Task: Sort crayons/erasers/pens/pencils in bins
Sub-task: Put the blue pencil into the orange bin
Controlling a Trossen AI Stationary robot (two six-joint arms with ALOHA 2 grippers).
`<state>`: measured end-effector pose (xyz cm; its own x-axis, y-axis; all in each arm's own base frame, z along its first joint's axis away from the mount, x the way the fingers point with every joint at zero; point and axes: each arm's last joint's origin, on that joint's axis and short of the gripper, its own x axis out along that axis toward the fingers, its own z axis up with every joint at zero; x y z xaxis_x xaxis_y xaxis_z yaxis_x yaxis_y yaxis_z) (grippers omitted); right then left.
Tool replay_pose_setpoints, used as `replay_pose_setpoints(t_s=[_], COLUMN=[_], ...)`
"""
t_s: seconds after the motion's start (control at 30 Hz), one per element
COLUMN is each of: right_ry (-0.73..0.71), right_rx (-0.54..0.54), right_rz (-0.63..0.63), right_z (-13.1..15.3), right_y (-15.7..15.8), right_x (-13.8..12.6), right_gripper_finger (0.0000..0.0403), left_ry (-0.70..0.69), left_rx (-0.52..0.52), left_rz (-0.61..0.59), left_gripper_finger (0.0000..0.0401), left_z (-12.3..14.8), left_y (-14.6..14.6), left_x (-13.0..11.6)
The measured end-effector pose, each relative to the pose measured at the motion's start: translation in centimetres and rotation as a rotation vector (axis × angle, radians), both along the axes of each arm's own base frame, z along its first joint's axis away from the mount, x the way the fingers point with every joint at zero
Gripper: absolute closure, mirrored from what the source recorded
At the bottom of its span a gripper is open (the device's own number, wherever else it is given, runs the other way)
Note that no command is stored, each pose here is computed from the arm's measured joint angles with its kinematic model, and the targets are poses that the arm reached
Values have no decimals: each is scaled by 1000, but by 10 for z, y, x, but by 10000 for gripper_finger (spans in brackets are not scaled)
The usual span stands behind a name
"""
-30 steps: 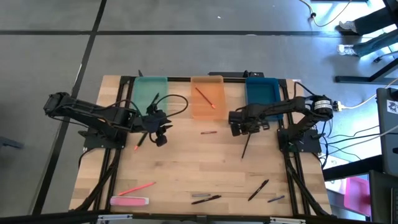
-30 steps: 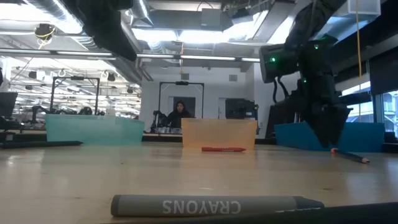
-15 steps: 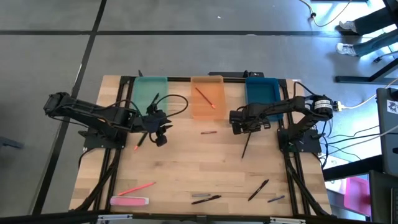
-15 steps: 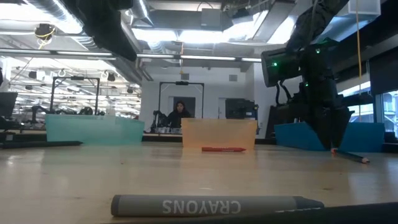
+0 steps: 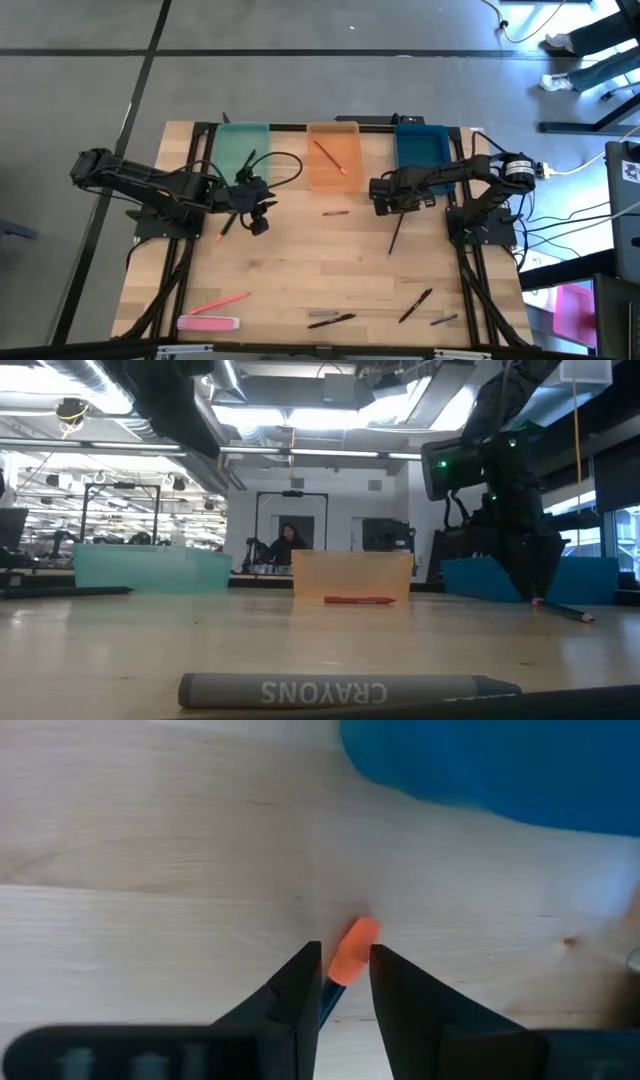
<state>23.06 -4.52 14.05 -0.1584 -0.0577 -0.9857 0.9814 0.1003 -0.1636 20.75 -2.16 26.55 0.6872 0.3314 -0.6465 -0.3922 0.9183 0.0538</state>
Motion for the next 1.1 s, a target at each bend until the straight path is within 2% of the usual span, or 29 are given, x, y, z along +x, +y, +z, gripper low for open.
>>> replay_pose_setpoints(t_s=[0.2, 0.7, 1.1], right_ry=[-15, -49, -53], right_rx=[5, 32, 28], right_rz=[-11, 124, 122], right_z=[-7, -9, -9], right_y=[1, 4, 4], right_x=[-4, 0, 0], right_gripper_finger=[309, 310, 362], left_ry=[0, 1, 1], left_rx=[0, 0, 0], left_rz=[0, 0, -1], left_gripper_finger=[319, 319, 319], left_z=[0, 0, 0], left_y=[0, 0, 0], left_x=[0, 0, 0])
